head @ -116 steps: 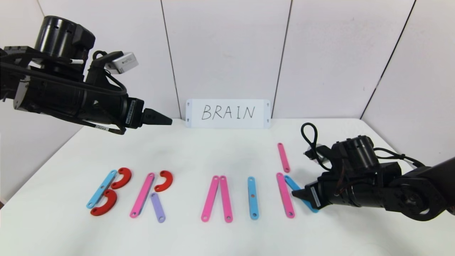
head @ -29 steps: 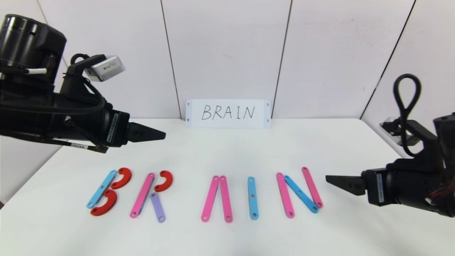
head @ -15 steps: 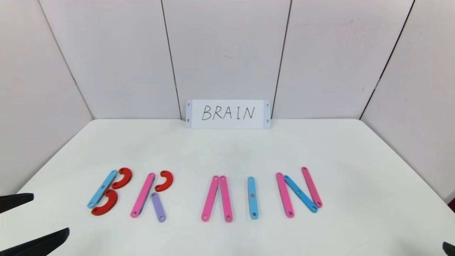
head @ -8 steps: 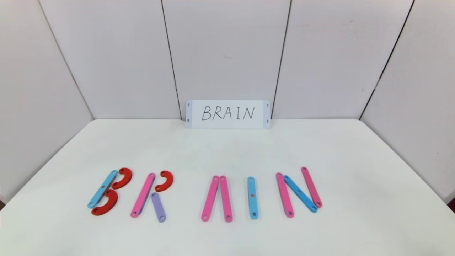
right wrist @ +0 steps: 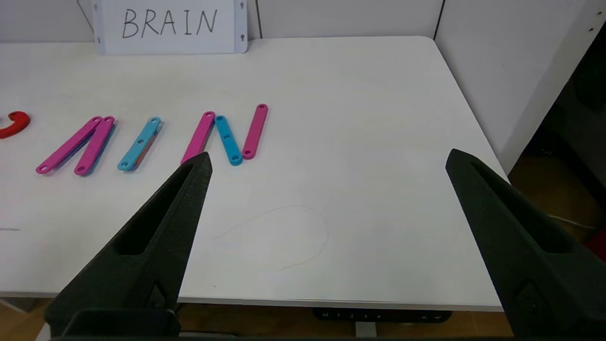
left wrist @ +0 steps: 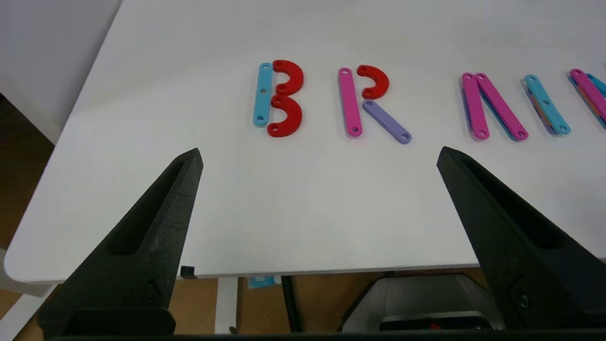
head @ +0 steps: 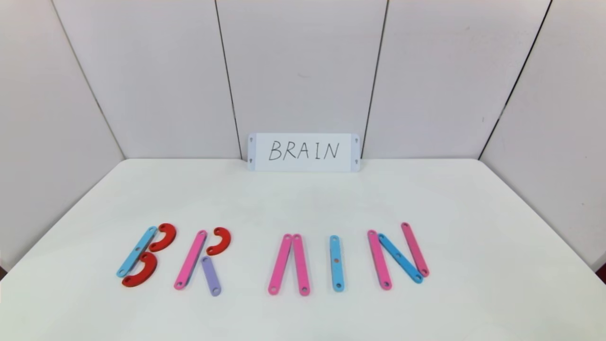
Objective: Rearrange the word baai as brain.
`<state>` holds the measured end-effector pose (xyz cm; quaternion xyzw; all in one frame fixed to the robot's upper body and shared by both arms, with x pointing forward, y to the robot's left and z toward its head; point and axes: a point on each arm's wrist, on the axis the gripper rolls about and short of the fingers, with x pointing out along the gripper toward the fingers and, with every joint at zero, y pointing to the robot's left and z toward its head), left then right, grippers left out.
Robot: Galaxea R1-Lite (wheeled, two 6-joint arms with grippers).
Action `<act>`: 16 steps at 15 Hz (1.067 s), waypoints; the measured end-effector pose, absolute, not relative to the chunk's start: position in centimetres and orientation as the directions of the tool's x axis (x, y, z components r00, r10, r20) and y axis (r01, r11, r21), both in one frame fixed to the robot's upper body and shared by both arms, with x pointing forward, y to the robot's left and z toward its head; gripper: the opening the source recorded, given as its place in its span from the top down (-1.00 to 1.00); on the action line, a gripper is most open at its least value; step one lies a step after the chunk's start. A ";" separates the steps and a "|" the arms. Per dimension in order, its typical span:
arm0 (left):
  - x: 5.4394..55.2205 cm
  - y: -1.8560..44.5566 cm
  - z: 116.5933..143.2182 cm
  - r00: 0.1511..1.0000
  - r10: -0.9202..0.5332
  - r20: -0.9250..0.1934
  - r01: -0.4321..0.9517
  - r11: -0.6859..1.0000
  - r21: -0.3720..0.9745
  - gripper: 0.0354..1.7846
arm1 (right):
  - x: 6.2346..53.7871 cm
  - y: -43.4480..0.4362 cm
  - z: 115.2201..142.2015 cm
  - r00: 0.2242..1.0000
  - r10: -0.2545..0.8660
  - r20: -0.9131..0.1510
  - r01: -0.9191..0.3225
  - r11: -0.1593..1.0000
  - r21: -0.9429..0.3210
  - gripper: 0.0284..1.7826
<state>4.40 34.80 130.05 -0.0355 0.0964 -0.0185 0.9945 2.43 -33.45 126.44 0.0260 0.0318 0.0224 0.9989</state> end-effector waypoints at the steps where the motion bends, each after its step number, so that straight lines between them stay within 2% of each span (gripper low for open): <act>1: 4.2 34.7 130.3 0.984 -0.012 -0.176 -0.001 0.997 -0.073 -0.95 | 2.5 -33.5 125.5 0.997 0.043 -0.064 -0.041 0.998 0.042 -0.94; 7: 3.7 34.0 130.8 0.983 0.104 -0.154 -0.122 0.986 -0.115 -0.95 | 4.7 -33.6 122.6 0.999 0.003 0.045 -0.001 0.999 -0.051 -0.94; 9: 3.4 33.6 130.7 0.984 0.119 -0.135 -0.134 0.984 -0.114 -0.95 | 5.0 -33.6 122.1 0.999 -0.001 0.038 0.003 0.998 -0.059 -0.94; 12: 2.4 33.4 128.6 0.997 0.055 -0.062 -0.060 0.994 -0.088 -0.95 | 5.5 -33.6 121.0 1.000 0.002 0.008 -0.001 0.998 -0.067 -0.94; 16: 4.4 33.3 124.0 0.998 0.001 0.055 0.001 0.999 -0.037 -0.95 | 6.6 -33.6 119.3 0.999 0.007 0.047 -0.001 0.992 -0.127 -0.94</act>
